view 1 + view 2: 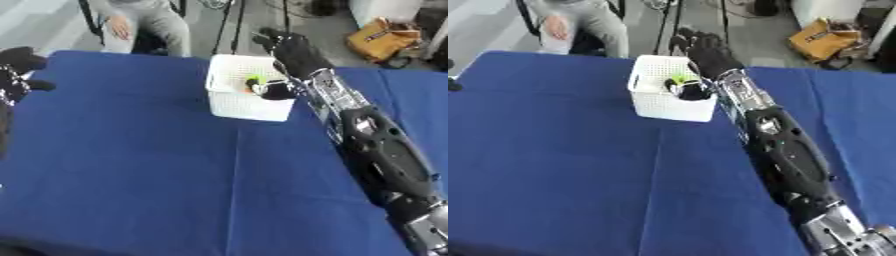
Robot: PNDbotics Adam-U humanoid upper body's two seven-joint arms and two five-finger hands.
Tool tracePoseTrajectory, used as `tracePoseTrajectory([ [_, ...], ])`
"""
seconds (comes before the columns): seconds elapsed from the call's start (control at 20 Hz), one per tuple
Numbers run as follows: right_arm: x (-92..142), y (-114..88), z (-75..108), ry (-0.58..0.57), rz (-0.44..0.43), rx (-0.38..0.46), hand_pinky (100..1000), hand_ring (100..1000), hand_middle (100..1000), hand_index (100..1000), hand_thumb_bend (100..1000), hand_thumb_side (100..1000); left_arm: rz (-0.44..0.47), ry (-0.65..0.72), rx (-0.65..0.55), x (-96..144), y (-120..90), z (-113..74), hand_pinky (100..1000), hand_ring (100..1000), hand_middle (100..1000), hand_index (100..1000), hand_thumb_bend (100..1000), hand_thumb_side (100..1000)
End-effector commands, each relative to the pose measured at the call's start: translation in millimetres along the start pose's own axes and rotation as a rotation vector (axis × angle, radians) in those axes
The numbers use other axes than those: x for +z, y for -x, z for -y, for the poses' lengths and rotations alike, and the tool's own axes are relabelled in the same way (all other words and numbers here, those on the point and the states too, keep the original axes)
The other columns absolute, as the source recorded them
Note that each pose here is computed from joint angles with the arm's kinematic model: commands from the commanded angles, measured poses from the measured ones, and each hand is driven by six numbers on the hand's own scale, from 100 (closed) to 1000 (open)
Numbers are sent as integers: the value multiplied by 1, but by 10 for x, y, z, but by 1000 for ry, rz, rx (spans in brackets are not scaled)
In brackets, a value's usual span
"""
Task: Pick up objects on the table and place them in the box.
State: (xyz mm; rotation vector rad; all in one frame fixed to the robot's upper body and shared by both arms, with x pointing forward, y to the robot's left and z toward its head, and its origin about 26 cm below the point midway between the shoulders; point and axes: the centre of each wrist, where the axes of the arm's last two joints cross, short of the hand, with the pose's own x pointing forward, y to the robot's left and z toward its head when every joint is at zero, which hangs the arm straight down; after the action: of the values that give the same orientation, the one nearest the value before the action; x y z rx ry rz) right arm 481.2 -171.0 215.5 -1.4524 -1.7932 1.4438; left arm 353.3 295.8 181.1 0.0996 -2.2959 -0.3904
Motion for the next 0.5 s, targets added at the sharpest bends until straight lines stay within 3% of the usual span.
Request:
tracePoseTrajectory([
  [0.05,-22,180,279,98,-27,-1,717,800,809,895,111,628,22,-13,-18,-39,-66,-67,673,824,702,822,274,1000],
  [0.1,-2,232,322,123,-48,-14,710,795,790,887,489,522,18,-21,-21,-30,-60,-78,673,824,703,822,273,1000],
  [0.5,265,525,596,268,-121,-68,683,774,715,817,465,540,-8,-64,-41,25,-26,-144,672,826,724,819,265,1000],
])
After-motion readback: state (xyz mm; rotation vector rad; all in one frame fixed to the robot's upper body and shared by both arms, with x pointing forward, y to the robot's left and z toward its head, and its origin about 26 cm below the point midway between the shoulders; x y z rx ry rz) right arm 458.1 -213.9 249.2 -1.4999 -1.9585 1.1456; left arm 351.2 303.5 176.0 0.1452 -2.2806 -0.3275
